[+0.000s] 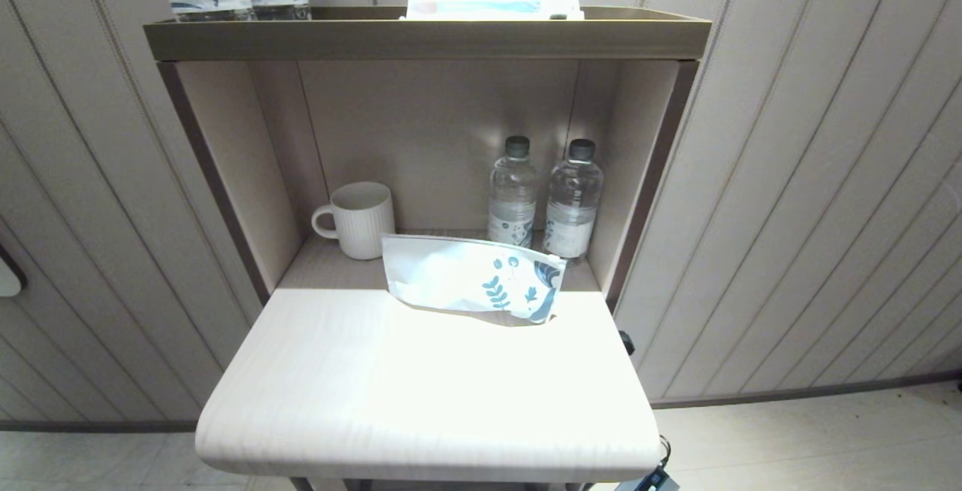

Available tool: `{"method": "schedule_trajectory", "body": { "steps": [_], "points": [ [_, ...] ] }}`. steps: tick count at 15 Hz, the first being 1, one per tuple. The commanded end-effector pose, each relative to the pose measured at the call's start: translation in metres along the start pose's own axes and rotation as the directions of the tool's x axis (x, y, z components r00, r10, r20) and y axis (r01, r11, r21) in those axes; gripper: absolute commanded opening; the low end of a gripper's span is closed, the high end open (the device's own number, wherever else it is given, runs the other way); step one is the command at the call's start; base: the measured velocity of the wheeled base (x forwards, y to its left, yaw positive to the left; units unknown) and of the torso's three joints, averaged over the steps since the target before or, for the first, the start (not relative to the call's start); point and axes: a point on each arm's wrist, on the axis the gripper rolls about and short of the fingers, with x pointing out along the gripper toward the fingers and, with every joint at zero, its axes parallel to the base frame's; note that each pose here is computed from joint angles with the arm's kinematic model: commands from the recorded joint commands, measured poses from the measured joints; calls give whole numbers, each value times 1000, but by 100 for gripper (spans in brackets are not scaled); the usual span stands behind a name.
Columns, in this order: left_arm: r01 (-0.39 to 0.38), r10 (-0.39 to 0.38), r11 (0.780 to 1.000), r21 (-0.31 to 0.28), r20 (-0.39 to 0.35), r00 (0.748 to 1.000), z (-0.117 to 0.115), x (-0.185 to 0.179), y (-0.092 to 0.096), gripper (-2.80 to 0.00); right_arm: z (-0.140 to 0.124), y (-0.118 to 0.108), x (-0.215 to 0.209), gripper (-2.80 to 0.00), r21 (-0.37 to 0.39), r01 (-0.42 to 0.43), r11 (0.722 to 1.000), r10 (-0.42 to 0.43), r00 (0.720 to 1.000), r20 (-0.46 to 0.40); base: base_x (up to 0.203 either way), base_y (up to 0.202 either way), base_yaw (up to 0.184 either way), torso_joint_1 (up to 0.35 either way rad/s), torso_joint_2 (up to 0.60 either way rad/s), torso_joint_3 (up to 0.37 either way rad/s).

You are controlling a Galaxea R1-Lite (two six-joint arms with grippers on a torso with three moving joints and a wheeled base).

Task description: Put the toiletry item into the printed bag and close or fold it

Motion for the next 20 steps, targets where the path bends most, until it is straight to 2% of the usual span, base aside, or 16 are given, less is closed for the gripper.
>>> {"method": "schedule_trajectory", "body": {
  "steps": [1, 2, 3, 5, 7, 8, 9, 11, 12, 14, 15, 18, 20],
  "points": [
    [-29, 23, 998, 52, 120, 993, -4, 9, 1, -280, 0, -1, 12, 0, -6, 11, 1000, -10, 999, 53, 0, 0, 0, 0, 0, 0],
    [-33, 26, 998, 60, 112, 993, -5, 10, 1, -280, -5, -3, 22, 0, -5, 28, 1000, -27, 998, 52, 0, 0, 0, 0, 0, 0],
    [-25, 20, 998, 63, 71, 997, -9, 10, 1, -280, -13, -4, 33, 0, -3, 51, 999, -50, 998, 32, 0, 0, 0, 0, 0, 0],
    [-26, 23, 999, 46, 72, 997, -8, 10, 1, -280, -28, -7, 52, 0, -1, 122, 993, -122, 993, 12, 0, 0, 0, 0, 0, 0],
    [-26, 23, 999, 46, 72, 997, -8, 10, 1, -280, -42, -10, 71, 0, -5, 208, 978, -207, 977, 40, 0, 0, 0, 0, 0, 0],
    [-26, 23, 999, 46, 72, 997, -8, 10, 1, -280, -42, -11, 77, 0, -12, 241, 970, -239, 965, 112, 0, 0, 0, 0, 0, 0],
    [-26, 23, 999, 46, 71, 997, -9, 10, 1, -280, -43, -12, 81, 0, -47, 263, 964, -253, 956, 150, 0, 0, 0, 0, 0, 0],
    [-26, 23, 999, 48, 72, 997, -8, 10, 1, -280, -46, -11, 85, 0, -66, 210, 975, -195, 963, 187, 0, 0, 0, 0, 0, 0],
    [-28, 24, 998, 48, 70, 997, -9, 10, 1, -280, -46, -10, 86, -280, -69, 191, 979, -174, 965, 199, 0, 0, 0, 0, 0, 0],
    [-27, 23, 999, 48, 72, 997, -8, 10, 1, -280, -47, -8, 88, -280, -103, 117, 988, -93, 973, 212, 0, 0, 0, 0, 0, 0],
    [-26, 23, 999, 48, 72, 997, -8, 10, 1, -280, -48, -8, 88, -280, -106, 103, 989, -78, 974, 211, 0, 0, 0, 0, 0, 0],
    [-25, 21, 998, 50, 72, 997, -8, 10, 1, -280, -54, -8, 91, -280, -28, 89, 996, -82, 979, 186, 0, 0, 0, 0, 0, 0],
    [-26, 23, 999, 40, 70, 997, -9, 10, 1, -280, -54, -8, 91, -280, -21, 88, 996, -82, 979, 184, 0, 0, 0, 0, 0, 0]
  ]
}}
